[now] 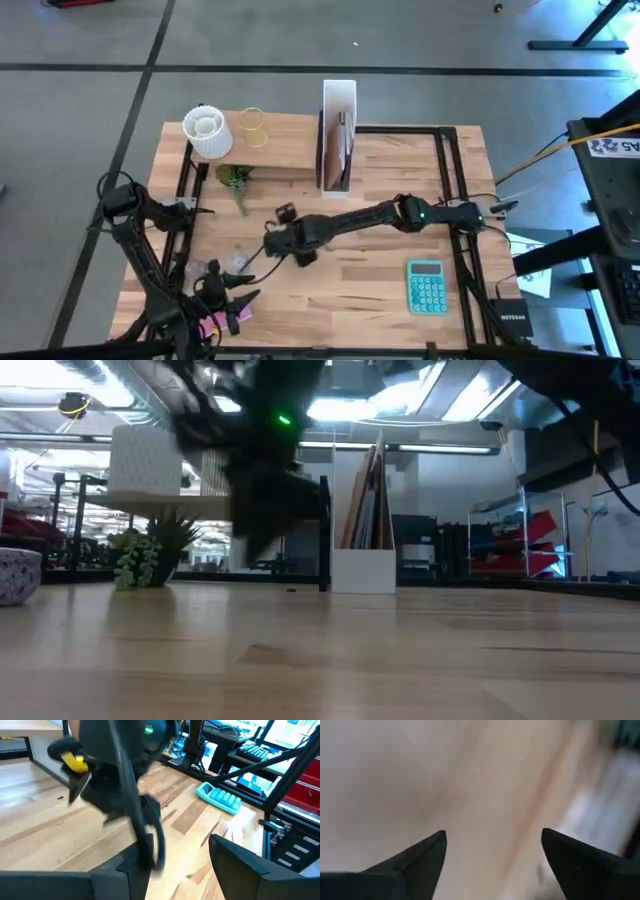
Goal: Stock shelves
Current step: Remove the white pen organizer from the shelf
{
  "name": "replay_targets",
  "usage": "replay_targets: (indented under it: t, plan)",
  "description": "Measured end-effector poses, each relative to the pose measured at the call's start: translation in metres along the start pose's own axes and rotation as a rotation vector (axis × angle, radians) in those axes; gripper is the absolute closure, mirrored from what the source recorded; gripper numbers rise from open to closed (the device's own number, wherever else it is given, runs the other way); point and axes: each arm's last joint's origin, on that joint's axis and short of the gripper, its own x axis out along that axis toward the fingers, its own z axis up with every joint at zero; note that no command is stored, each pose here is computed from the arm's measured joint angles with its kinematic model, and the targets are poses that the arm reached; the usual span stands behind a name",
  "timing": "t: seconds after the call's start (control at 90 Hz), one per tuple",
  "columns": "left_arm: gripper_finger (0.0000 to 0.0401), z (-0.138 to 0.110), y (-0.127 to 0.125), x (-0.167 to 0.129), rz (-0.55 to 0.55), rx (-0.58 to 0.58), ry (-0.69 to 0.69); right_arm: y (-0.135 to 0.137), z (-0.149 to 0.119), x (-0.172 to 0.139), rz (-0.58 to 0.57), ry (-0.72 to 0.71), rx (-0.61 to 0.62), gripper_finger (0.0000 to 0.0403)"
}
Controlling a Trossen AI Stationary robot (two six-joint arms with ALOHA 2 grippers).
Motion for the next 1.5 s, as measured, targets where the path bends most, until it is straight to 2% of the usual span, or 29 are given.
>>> replay_targets:
  t: [0.111,0.222,0.344,0.4,0.533,0.656,0.711,0.789,0.922,1.022,1.178,1.322,1.444,1.5]
  plan:
    - [0.0226,0.000,0.000,0.001,0.003,0.002,-0.001,-0.011,-0.020,-0.012,0.028,0.109,0.030,0.0113]
    - [0.0226,0.000,0.000,0.002,0.007,0.008,0.004,-0.010,-0.033,-0.023,0.112,0.115,0.033,0.0123]
    - [0.0226,0.000,0.000,0.002,0.010,0.009,0.021,-0.003,-0.056,-0.045,0.337,-0.005,0.054,0.0132]
    - [0.0226,0.000,0.000,0.002,0.010,0.010,0.025,0.003,-0.070,-0.056,0.404,-0.074,0.070,0.0135]
    - [0.0226,0.000,0.000,0.003,0.012,0.022,0.023,0.028,-0.116,-0.069,0.403,-0.211,0.199,0.0138]
    - [0.0226,0.010,0.004,0.017,0.060,0.010,0.000,0.058,-0.159,-0.073,0.374,-0.403,0.386,0.0139]
    - [0.0226,0.028,0.005,0.030,0.115,0.030,0.050,0.073,-0.172,-0.070,0.376,-0.516,0.478,0.0139]
    - [0.0226,0.063,0.008,0.053,0.182,0.099,0.188,0.093,-0.188,-0.062,0.401,-0.655,0.583,0.0139]
    - [0.0226,0.132,0.023,0.098,0.206,0.222,0.366,0.114,-0.200,-0.057,0.413,-0.867,0.697,0.0139]
    - [0.0228,0.189,0.052,0.120,0.237,0.241,0.436,0.124,-0.202,-0.054,0.364,-0.942,0.746,0.0139]
    - [0.0239,0.257,0.119,0.126,0.477,0.195,0.503,0.133,-0.202,-0.052,0.291,-0.936,0.767,0.0139]
    - [0.0246,0.293,0.169,0.112,0.700,0.134,0.591,0.135,-0.200,-0.047,0.257,-0.927,0.780,0.0139]
    - [0.0248,0.305,0.190,0.110,0.692,0.101,0.623,0.137,-0.196,-0.042,0.259,-0.944,0.786,0.0139]
    - [0.0248,0.307,0.199,0.108,0.720,0.108,0.653,0.138,-0.194,-0.041,0.262,-0.957,0.790,0.0139]
